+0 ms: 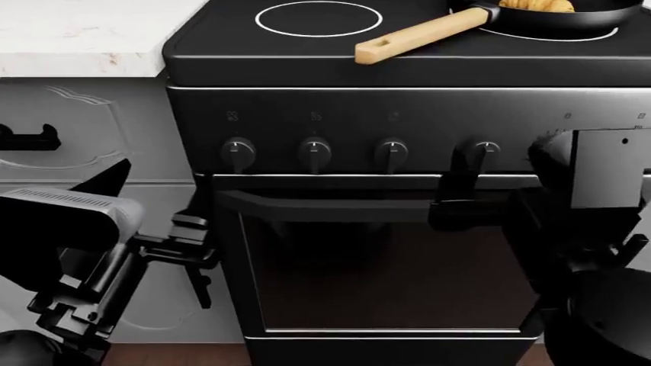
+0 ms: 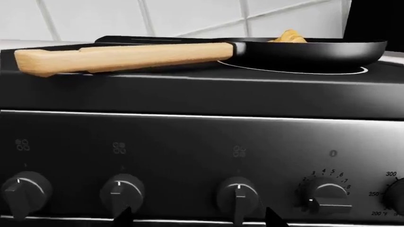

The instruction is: Pick the croissant and place it on the pan. Then turn on the stove to warm the croissant.

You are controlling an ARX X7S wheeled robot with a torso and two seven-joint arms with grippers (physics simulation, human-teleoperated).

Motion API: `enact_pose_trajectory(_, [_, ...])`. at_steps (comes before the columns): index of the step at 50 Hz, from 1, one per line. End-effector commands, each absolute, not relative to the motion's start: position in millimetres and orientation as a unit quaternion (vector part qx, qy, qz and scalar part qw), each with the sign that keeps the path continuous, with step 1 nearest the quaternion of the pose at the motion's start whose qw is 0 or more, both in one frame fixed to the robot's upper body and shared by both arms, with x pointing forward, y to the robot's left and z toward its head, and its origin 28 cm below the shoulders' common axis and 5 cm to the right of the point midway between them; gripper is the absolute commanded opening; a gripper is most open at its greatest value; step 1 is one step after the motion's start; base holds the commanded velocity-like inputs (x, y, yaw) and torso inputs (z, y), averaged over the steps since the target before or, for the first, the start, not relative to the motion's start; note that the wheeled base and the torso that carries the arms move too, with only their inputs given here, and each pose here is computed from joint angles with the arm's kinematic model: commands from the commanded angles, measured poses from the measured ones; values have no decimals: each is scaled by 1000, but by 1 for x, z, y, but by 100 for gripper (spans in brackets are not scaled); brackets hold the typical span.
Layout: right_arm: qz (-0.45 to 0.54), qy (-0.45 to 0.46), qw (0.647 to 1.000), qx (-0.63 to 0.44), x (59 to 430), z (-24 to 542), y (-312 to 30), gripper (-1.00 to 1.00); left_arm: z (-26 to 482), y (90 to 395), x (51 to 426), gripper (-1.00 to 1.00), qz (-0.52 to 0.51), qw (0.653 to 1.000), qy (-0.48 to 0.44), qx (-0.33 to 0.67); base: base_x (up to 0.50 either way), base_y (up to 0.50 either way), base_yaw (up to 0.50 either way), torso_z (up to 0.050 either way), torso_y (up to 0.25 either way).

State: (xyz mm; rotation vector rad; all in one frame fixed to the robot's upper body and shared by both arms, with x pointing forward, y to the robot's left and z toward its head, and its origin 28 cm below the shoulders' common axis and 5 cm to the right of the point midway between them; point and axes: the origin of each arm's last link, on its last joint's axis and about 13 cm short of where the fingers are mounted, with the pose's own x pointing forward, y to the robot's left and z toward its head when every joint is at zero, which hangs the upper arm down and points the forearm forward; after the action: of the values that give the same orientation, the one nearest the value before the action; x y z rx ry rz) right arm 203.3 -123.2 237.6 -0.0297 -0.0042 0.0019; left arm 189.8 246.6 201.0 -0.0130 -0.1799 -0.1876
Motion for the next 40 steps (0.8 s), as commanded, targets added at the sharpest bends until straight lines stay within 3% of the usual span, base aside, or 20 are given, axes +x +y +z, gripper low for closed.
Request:
enact_pose_trajectory(1, [8, 28, 999, -31, 204, 244, -128, 100, 198, 245, 192, 100, -93, 992, -82, -9, 0, 0, 0, 0, 0])
enact_pose_trajectory(40, [-9, 63, 998, -28, 229, 258, -131, 100, 189, 251, 196, 100, -76, 994, -76, -20, 0, 0, 0, 0, 0])
